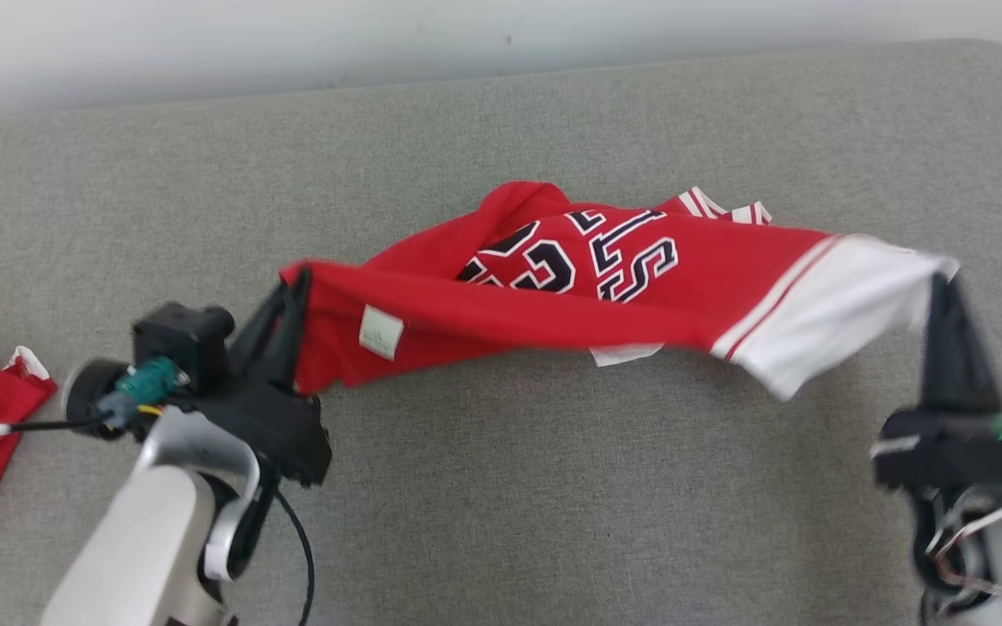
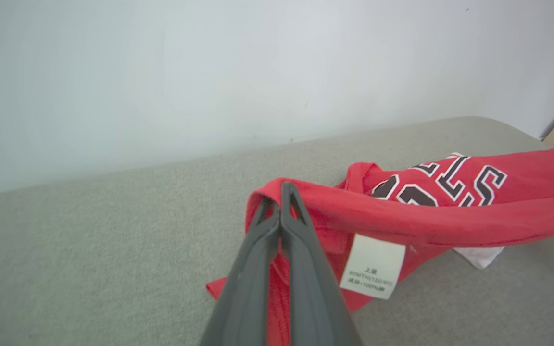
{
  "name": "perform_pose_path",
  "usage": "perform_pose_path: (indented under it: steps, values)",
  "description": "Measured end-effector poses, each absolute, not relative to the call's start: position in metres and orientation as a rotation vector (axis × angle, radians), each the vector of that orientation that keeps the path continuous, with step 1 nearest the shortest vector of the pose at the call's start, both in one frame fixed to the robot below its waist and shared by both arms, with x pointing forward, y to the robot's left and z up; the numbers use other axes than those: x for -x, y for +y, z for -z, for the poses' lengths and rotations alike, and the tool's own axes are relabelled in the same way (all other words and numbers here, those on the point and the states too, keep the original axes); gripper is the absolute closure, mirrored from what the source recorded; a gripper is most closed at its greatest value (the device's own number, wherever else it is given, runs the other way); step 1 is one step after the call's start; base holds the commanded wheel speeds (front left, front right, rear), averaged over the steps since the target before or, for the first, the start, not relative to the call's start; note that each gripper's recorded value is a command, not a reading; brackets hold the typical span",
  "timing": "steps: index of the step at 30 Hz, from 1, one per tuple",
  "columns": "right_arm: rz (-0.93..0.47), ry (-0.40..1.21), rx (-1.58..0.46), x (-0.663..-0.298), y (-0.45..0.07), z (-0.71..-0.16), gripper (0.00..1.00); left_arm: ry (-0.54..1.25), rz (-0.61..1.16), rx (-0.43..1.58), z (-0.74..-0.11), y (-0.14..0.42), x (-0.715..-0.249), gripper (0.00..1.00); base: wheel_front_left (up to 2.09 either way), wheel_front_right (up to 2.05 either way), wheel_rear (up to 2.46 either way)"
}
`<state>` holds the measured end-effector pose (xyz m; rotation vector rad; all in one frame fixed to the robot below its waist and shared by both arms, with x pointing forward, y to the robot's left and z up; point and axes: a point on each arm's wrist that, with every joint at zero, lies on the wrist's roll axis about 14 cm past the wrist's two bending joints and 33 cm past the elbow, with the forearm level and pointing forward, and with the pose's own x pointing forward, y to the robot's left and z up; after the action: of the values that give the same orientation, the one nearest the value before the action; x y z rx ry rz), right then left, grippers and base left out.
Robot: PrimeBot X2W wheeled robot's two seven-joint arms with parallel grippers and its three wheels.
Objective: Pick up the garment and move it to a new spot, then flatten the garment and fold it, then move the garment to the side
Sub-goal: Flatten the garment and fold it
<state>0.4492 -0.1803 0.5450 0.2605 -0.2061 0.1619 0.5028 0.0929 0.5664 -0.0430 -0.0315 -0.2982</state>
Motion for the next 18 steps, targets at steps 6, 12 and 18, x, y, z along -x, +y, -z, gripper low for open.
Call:
perform_pose_path:
  steps: [6,12,18]
  values:
    - [-0.249,-0.454,-0.124,-0.459,-0.176,-0.636,1.0,-0.23,0.278,0.049,-0.638,0.099,-0.502,1.0,0.0,0.0,0.0]
    - [-0.324,-0.693,-0.023,-0.446,-0.159,-0.724,1.0,-0.438,0.261,0.053,-0.709,0.105,-0.489,1.0,0.0,0.0,0.0]
    - [-0.371,-0.887,0.057,-0.42,-0.146,-0.792,1.0,-0.626,0.261,0.043,-0.769,0.105,-0.463,1.0,0.0,0.0,0.0]
